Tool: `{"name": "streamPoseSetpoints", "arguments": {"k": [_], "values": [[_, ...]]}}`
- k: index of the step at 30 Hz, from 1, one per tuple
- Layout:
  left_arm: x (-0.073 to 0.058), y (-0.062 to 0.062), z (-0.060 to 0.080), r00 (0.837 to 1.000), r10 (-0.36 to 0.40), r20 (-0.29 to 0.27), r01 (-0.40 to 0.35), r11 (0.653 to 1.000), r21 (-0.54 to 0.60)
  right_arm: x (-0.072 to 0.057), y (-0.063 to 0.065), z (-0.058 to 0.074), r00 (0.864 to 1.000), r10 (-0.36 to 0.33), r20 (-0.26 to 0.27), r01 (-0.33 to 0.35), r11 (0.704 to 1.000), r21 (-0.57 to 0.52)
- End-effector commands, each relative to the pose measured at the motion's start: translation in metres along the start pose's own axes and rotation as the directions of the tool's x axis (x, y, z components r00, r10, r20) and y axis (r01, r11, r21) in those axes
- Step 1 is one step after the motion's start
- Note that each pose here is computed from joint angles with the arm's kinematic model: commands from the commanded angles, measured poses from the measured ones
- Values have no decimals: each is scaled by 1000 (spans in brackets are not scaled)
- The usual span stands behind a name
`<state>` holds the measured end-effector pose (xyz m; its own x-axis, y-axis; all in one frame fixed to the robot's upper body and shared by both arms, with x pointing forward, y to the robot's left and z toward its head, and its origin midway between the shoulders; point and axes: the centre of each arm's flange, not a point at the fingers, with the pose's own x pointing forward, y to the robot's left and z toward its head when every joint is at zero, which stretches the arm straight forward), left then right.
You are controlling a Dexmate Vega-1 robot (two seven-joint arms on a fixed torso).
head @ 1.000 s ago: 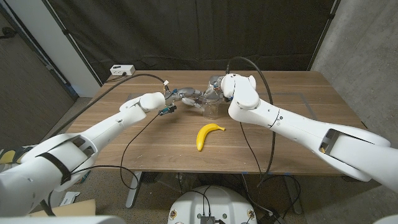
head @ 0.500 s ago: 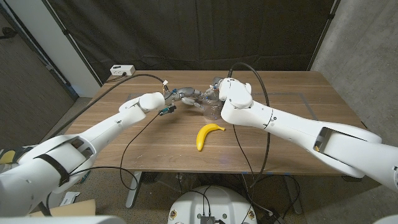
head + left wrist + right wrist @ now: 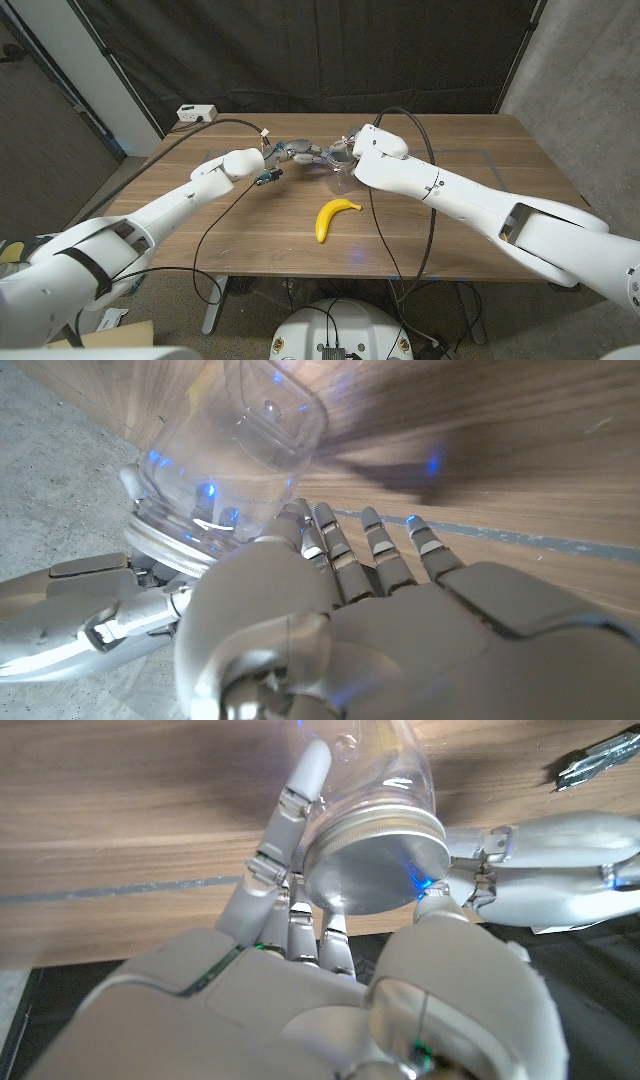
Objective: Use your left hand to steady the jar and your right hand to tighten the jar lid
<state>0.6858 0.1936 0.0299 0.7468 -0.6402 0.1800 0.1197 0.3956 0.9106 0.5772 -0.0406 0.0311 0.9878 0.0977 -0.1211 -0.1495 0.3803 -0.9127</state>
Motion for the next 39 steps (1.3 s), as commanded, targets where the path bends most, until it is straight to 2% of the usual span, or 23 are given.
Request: {"name": "streamPoseSetpoints", "arguments": {"k": [1, 7, 12, 16, 19, 22, 25, 28, 32, 36, 39], "values": [[3, 0, 4, 992, -123, 7, 123, 992, 22, 3, -15, -23, 1000, 10, 27, -13, 992, 124], [9, -4, 14, 967, -253, 26, 251, 966, 58, -1, -20, -24, 998, -19, 63, 10, 990, 143], [12, -6, 23, 938, -345, 42, 341, 937, 78, -1, -22, -25, 996, -28, 81, 17, 991, 134], [12, -7, 26, 936, -347, 58, 343, 937, 66, -5, -26, -27, 993, -60, 104, 46, 990, 132], [10, -6, 24, 950, -302, 85, 300, 953, 35, -10, -30, -26, 986, -101, 132, 84, 987, 134], [7, -6, 21, 971, -203, 128, 206, 978, -13, -13, -34, -27, 981, -116, 157, 90, 982, 166], [3, -7, 18, 984, -80, 160, 93, 993, -73, -15, -36, -27, 979, -125, 161, 98, 982, 164], [-2, -9, 17, 984, 17, 177, 3, 994, -109, -16, -37, -27, 979, -114, 167, 84, 981, 175], [-7, -11, 15, 974, 140, 180, -108, 978, -179, -17, -37, -27, 977, -120, 176, 89, 981, 175], [-10, -9, 16, 970, 177, 168, -145, 972, -185, -19, -40, -27, 975, -129, 181, 99, 981, 168], [-10, -8, 16, 972, 170, 162, -140, 973, -185, -21, -43, -27, 974, -137, 183, 109, 982, 157]]}}
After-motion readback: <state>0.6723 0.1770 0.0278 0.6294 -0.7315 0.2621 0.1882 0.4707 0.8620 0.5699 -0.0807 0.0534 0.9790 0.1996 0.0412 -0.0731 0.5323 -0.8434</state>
